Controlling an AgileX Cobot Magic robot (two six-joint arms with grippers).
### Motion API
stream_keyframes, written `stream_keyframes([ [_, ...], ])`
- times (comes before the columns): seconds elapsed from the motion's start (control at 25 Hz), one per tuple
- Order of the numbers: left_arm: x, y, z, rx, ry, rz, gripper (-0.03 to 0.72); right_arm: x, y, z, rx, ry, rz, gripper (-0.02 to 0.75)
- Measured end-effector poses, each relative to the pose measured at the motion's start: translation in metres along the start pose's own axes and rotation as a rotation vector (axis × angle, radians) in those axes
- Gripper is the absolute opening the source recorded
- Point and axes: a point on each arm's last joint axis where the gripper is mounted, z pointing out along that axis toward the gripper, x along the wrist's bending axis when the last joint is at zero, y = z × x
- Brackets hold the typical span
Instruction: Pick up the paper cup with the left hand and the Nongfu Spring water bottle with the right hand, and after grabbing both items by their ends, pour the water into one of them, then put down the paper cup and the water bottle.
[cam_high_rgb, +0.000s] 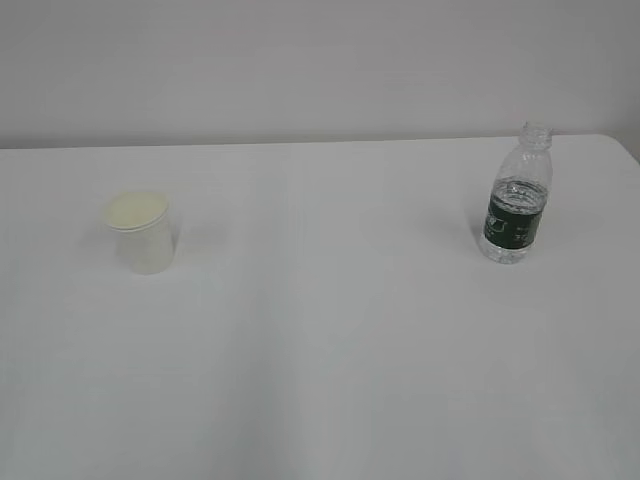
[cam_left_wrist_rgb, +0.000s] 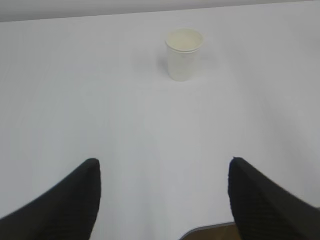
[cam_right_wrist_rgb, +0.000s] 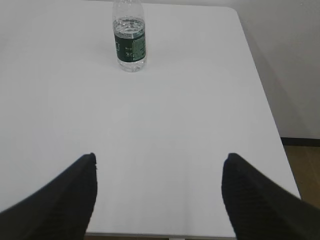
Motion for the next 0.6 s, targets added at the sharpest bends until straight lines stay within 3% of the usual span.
stream_keyframes([
  [0.6,-0.0005,0.0078,0.0101,0.044,-0.023,-0.023,0.577,0.0,0.0019,0.0014,0.001,0.0,-0.003,0.59],
])
